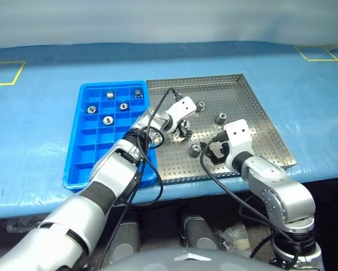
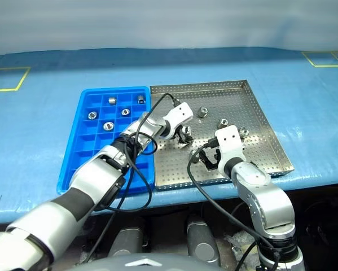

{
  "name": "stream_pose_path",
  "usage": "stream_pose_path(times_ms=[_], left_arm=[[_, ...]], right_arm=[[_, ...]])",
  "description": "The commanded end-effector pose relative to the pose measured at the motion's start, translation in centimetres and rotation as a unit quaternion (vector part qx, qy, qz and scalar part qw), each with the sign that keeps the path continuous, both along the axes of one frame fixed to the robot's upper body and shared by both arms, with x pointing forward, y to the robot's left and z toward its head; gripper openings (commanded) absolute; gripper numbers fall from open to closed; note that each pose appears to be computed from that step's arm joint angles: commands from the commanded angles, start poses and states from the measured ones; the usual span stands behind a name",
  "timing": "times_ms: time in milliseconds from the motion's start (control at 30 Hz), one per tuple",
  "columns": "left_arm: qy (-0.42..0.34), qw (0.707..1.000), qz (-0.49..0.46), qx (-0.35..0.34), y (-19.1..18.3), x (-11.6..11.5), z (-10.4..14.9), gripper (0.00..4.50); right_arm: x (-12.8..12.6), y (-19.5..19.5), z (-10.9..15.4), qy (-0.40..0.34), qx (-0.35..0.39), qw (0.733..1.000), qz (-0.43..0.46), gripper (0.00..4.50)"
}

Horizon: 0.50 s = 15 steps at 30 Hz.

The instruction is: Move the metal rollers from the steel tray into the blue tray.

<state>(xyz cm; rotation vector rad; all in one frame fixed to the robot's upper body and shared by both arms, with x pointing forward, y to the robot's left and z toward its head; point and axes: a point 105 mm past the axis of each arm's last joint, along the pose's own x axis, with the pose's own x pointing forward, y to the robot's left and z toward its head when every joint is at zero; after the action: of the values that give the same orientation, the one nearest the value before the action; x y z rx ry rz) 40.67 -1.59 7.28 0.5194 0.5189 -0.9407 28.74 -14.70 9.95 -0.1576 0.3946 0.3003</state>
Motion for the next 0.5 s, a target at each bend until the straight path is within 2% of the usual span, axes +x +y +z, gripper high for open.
stream_pose_path(times_ms=[33, 167, 233, 500], left_arm=[[-0.014, 1.0, 0.003, -0.017, -0.1, 0.5, 1.44, 4.48], [-0.005, 1.0, 0.01, -0.016, 0.4, 0.48, 1.12, 4.48], [-0.005, 1.0, 0.013, -0.019, 0.47, 0.51, 1.09, 4.11], [0.0, 0.999, 0.009, -0.047, -0.02, 0.31, 1.59, 1.57]], right_arm=[[0.3, 0.13, 1.35, -0.029, 0.003, 1.0, 0.002, 4.5], [0.44, 0.3, 1.3, -0.028, 0.004, 1.0, 0.006, 4.5], [0.53, 0.36, 1.33, -0.028, 0.004, 1.0, 0.008, 4.5], [0.76, 0.45, 1.44, -0.03, 0.004, 0.999, 0.01, 4.5]])
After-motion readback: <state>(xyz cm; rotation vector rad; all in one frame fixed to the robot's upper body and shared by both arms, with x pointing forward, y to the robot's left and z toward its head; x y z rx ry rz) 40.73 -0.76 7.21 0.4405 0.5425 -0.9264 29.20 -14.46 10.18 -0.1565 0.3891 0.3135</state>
